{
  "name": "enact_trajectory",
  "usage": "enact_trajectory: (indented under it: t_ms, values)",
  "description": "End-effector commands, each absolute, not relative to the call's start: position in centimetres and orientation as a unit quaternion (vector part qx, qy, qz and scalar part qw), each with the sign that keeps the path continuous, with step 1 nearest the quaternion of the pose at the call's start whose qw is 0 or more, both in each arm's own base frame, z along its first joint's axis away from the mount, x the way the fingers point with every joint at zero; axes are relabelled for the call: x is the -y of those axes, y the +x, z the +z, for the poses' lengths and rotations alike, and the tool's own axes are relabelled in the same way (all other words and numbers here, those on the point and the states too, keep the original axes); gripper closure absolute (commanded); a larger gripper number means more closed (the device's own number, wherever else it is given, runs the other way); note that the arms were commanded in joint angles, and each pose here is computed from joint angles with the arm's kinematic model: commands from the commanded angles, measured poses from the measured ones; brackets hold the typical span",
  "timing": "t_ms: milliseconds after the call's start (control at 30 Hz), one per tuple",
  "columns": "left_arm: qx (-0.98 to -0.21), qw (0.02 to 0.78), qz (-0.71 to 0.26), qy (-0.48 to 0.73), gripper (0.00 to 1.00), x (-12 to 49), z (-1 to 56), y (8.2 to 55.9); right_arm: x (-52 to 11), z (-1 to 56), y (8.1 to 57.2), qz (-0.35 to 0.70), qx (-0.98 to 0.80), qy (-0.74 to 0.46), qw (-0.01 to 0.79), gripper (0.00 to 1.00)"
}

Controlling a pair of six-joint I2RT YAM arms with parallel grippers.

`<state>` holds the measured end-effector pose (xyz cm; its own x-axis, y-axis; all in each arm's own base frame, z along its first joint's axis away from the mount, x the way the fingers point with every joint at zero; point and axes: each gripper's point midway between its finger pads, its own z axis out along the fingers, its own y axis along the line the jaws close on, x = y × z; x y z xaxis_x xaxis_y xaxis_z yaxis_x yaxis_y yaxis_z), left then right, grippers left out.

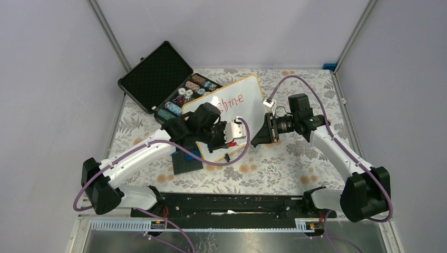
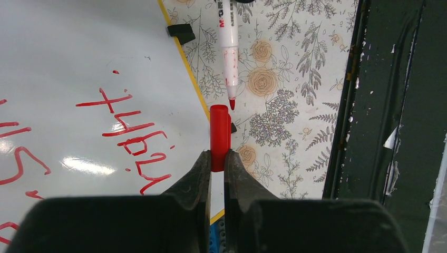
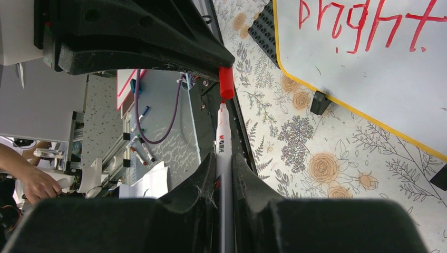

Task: Write a sentence on the whiteboard
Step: Close the whiteboard marker at the center of the board.

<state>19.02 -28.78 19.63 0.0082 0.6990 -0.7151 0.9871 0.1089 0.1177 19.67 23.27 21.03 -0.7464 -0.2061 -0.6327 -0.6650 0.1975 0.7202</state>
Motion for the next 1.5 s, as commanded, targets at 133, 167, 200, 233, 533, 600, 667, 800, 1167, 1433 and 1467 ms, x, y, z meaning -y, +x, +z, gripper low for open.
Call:
enact_trajectory:
  t_ms: [133,167,200,233,533,600,667,800,1167,1433,1467]
  values:
    - [-0.639,0.360,-0.242,0.635,1.00,30.3,22.3,18.9,-23.8,22.8,19.6,0.569,-0.727,-0.316,0.219,1.00]
    - [-0.640,0.359,-0.242,0.635,1.00,30.3,22.2,18.9,-23.8,22.8,19.6,0.569,-0.727,-0.317,0.219,1.00]
    - [-0.640,0.358,-0.240,0.636,1.00,30.2,22.1,18.9,-23.8,22.8,19.6,0.569,-0.726,-0.317,0.219,1.00]
    - [-0.641,0.357,-0.238,0.637,1.00,30.1,22.0,18.9,-23.8,22.8,19.6,0.570,-0.726,-0.317,0.219,1.00]
    - [-0.643,0.356,-0.222,0.641,1.00,29.0,21.4,18.8,-23.7,22.8,19.5,0.568,-0.727,-0.317,0.221,1.00]
    - [-0.641,0.355,-0.223,0.643,1.00,28.9,21.5,18.7,-23.7,22.9,19.6,0.567,-0.727,-0.317,0.222,1.00]
    - [-0.638,0.349,-0.226,0.648,1.00,28.9,21.4,18.4,-23.7,22.8,19.5,0.567,-0.727,-0.317,0.222,1.00]
    - [-0.632,0.342,-0.229,0.657,1.00,28.7,21.1,18.1,-23.7,23.0,19.5,0.568,-0.726,-0.318,0.222,1.00]
    - [-0.632,0.346,-0.232,0.653,1.00,29.1,21.5,18.2,-23.8,22.9,19.4,0.570,-0.725,-0.318,0.219,1.00]
    - [-0.632,0.347,-0.238,0.650,1.00,29.6,21.7,18.3,-24.0,22.9,19.3,0.572,-0.723,-0.321,0.216,1.00]
    - [-0.632,0.348,-0.239,0.650,1.00,29.7,21.7,18.4,-24.0,22.9,19.2,0.572,-0.723,-0.322,0.215,1.00]
